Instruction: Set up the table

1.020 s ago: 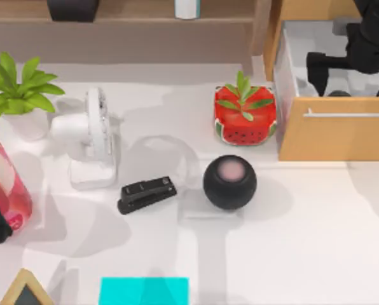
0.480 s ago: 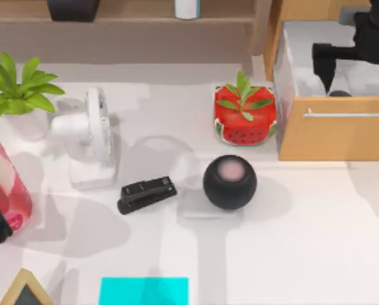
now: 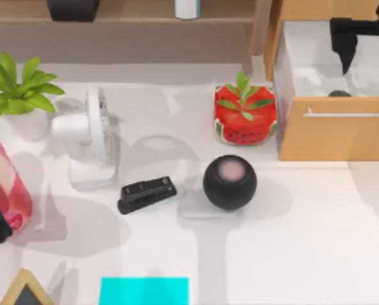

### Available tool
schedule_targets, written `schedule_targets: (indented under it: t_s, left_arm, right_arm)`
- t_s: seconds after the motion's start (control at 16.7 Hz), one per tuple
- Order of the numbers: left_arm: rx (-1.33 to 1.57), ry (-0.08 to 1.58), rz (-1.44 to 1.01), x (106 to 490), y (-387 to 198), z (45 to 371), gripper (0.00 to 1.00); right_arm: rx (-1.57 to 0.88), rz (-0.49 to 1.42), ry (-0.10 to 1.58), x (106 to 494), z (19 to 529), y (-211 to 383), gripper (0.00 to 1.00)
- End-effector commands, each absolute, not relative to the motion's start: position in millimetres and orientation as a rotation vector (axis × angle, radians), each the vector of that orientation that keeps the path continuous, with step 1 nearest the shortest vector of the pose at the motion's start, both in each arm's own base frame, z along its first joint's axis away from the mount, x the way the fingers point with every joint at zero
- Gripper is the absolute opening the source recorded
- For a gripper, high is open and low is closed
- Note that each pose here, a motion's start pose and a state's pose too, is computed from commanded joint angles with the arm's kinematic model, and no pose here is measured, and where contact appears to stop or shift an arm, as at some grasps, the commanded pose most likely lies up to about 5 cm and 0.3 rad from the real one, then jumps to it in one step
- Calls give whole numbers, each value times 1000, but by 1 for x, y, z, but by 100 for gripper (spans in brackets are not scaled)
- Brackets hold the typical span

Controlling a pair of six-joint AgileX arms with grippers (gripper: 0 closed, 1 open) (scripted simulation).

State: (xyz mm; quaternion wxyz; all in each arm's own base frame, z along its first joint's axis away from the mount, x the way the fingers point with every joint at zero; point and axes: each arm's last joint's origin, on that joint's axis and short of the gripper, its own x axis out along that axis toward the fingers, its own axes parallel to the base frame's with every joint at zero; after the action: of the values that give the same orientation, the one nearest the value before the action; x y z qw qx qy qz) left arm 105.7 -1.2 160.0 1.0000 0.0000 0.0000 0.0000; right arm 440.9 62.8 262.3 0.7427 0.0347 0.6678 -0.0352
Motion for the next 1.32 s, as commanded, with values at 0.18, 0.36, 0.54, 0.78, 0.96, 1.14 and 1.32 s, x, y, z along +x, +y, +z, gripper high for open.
schedule_targets:
  t_s: [0.18,0.36,0.54,0.78,0.96,1.14,1.32]
  left_arm:
    - [0,0,0,106,-1,160,100]
    - [0,0,0,106,-1,160,100]
    - [0,0,0,106,-1,160,100]
    - [0,0,0,106,-1,160,100]
    - [0,0,0,106,-1,160,100]
    - [0,0,0,106,-1,160,100]
    - [0,0,0,106,-1,160,100]
  right_arm:
    - [78,-78,1463,449,246,62,100]
    - [76,-77,1471,462,210,66,100]
    - [72,-76,1476,473,173,71,100]
    - [76,-78,1466,484,138,72,100]
    - [76,-78,1467,485,135,72,100]
    - [76,-78,1467,485,135,72,92]
    - [76,-78,1467,485,135,72,70]
